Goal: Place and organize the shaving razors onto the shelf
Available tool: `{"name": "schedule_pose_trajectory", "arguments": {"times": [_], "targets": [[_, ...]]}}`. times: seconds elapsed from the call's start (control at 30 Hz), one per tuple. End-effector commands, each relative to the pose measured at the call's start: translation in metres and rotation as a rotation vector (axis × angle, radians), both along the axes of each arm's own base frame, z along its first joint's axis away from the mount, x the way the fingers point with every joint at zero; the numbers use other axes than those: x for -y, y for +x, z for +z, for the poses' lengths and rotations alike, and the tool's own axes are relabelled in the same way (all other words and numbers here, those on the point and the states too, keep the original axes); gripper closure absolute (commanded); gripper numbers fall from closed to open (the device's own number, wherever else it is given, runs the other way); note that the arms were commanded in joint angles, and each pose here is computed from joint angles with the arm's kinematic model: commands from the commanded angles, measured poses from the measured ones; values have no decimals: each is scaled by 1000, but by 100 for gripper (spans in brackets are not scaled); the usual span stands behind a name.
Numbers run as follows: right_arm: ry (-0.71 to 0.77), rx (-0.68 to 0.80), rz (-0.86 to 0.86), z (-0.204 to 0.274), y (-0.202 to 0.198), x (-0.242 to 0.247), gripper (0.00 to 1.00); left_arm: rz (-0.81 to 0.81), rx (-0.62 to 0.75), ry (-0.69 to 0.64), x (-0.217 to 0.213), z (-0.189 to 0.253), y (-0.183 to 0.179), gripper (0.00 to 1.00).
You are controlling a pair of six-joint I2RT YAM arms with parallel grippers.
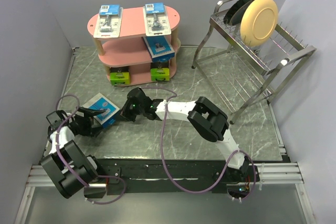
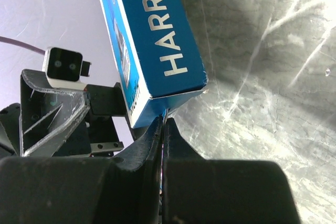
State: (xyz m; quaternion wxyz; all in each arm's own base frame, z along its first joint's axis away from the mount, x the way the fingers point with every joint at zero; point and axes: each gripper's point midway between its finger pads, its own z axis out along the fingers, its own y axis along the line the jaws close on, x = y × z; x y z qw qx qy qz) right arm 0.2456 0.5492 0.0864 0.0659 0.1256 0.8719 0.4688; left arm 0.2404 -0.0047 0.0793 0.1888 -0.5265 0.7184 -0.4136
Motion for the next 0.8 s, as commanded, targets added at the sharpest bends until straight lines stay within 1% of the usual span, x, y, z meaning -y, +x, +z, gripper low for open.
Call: {"name": "schedule_pose_trajectory", "arguments": {"times": [0.0,0.17,0.27,0.37,0.4,0.47,0.5,0.57,0.6,0.67,0.7,0.77], "targets": [[71,41,-32,49,5,-8,100,-34,18,-16,7,9,-3,9],[83,64,-53,59,13,-9,100,-33,-31,-4,7,1,-9,10],[95,69,-49,65,14,-12,100,-29,-16,-8,7,3,-8,10],[106,49,-51,70,8,-15,100,-19,4,-17,6,3,-3,15],[109,44,-44,71,5,-16,100,-20,15,-14,5,4,-2,20],[108,32,-31,71,-4,-18,100,-23,43,-3,2,5,3,25],[103,27,-30,69,-6,-18,100,-30,56,-13,3,8,4,32],[92,13,-27,64,-12,-17,100,-35,88,-17,2,13,9,42],[87,12,-25,63,-15,-17,100,-44,103,-19,3,16,10,51],[70,4,-29,56,-15,-16,100,-44,106,-23,2,20,11,56],[63,3,-26,53,-17,-16,100,-49,115,-23,2,22,12,60],[53,15,-15,51,-18,-16,100,-50,124,-13,1,25,12,64]]}}
